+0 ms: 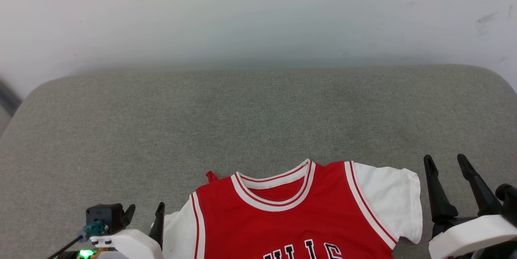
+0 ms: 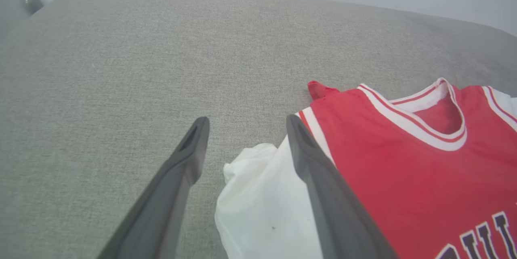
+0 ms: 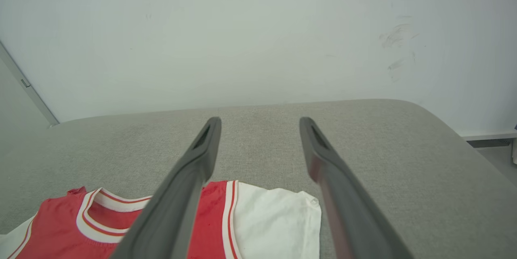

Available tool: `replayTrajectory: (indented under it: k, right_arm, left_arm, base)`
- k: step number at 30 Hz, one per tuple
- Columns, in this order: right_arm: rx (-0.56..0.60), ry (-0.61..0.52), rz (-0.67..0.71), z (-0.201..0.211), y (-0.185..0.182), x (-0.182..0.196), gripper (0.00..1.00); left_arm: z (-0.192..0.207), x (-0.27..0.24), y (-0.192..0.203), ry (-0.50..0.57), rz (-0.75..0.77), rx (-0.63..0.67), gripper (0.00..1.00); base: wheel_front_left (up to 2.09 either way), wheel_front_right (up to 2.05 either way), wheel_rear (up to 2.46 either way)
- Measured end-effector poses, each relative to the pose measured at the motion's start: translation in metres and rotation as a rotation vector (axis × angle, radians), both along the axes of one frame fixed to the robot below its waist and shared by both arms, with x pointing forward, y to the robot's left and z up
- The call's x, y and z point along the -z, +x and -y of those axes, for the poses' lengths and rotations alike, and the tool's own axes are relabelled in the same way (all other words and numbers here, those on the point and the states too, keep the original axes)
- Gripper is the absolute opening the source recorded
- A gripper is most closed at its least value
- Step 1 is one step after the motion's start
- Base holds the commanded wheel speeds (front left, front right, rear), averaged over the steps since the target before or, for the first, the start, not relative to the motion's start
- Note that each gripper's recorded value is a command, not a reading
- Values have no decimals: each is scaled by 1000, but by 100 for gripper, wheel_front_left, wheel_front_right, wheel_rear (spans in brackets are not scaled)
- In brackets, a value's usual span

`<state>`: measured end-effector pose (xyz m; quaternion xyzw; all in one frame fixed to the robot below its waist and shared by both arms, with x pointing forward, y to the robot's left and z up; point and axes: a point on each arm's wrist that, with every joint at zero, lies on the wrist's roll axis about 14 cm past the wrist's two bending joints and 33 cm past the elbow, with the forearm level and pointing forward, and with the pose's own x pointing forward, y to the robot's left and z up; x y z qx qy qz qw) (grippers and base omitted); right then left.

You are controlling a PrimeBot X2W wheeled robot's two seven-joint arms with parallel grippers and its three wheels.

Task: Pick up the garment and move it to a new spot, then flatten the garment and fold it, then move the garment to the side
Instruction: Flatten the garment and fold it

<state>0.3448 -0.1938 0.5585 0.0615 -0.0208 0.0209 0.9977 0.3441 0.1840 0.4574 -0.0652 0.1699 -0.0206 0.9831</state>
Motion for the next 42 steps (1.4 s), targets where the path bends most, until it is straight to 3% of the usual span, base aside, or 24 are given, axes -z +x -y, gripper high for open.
replayTrajectory:
  k: [3,9,15,24,25,26,27,28,34,42]
  right_arm:
    - [3,3,-6,1,-1,1,100]
    - [4,2,-20,1,1,5,100]
    - [18,9,-53,5,10,18,100]
    - [59,20,-115,17,19,43,100]
    - [63,22,-113,19,20,43,100]
    - [66,22,-113,20,20,43,100]
    - [69,22,-111,20,20,43,100]
    - [71,22,-111,21,20,43,100]
    - [82,17,-85,25,16,35,100]
    - [66,3,-74,21,12,27,100]
  left_arm:
    - [-1,-5,6,28,-25,56,100]
    - [1,9,9,63,-244,203,100]
    - [1,46,3,82,-521,281,100]
    - [11,92,-1,111,-769,368,100]
    - [14,94,-1,116,-790,384,95]
    - [16,96,-2,111,-809,397,61]
    - [17,97,-3,108,-819,406,37]
    - [18,98,-2,113,-822,414,0]
    - [31,92,3,73,-707,392,0]
    - [23,42,29,41,-374,248,0]
  base:
    - [0,0,0]
    - [0,0,0]
    - [0,0,0]
    - [0,0,0]
    - [0,0,0]
    - [0,0,0]
    - [0,0,0]
    - [0,0,0]
    - [0,0,0]
    - [0,0,0]
